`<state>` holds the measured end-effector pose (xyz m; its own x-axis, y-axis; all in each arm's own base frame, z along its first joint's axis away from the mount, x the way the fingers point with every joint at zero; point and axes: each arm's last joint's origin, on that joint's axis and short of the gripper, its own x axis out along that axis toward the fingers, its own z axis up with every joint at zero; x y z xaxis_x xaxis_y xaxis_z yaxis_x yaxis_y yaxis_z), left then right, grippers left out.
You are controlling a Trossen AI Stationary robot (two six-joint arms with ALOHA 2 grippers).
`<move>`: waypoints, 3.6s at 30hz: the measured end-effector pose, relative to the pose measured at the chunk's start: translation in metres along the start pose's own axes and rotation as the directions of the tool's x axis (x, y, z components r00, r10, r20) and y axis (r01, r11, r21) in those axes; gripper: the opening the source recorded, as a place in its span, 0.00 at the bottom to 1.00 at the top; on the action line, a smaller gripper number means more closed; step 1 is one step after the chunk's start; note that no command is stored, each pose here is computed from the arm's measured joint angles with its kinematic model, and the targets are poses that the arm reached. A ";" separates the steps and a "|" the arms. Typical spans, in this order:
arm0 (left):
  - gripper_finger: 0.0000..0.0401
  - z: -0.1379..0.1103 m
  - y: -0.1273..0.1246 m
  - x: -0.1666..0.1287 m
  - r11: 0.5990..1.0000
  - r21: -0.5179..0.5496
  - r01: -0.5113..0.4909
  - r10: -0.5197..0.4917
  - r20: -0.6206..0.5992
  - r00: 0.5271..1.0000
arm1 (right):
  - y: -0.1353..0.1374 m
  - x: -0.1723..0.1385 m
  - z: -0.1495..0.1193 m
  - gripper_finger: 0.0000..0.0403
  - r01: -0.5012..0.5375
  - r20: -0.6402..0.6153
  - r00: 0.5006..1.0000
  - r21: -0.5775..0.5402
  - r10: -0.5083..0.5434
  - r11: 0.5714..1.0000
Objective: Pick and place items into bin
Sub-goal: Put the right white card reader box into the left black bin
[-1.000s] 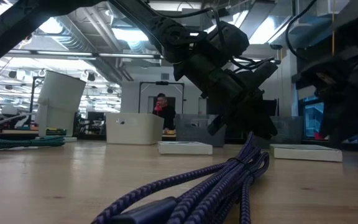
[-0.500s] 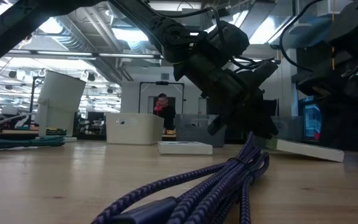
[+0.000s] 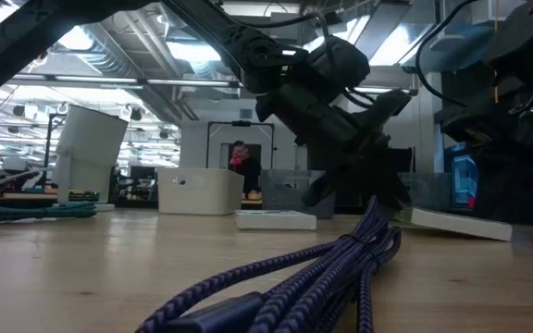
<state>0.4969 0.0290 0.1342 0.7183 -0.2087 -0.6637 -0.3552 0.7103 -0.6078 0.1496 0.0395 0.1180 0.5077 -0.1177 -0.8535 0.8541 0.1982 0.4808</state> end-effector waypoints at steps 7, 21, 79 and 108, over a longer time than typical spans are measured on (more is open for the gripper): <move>0.16 -0.002 0.003 0.000 0.998 -0.040 -0.048 0.048 0.004 0.999 | 0.000 0.000 0.000 0.25 -0.005 -0.001 1.000 -0.001 0.005 1.000; 0.33 -0.006 0.010 0.016 0.983 -0.184 0.014 -0.017 -0.017 1.000 | 0.000 0.000 0.000 0.25 -0.005 -0.001 1.000 -0.002 0.005 1.000; 0.38 0.003 0.003 0.017 0.936 -0.302 0.181 -0.178 0.039 0.983 | -0.002 0.000 -0.001 0.25 0.016 -0.026 1.000 -0.034 -0.017 0.999; 0.09 0.015 0.017 0.010 0.920 -0.340 0.193 -0.202 0.010 0.979 | 0.000 -0.035 0.009 0.25 -0.197 -0.047 0.980 -0.078 0.194 0.977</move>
<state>0.5070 0.0492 0.1235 0.7812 -0.3407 -0.5231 -0.3916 0.3851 -0.8357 0.1322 0.0351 0.1498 0.6581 -0.0310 -0.7523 0.7257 0.2925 0.6227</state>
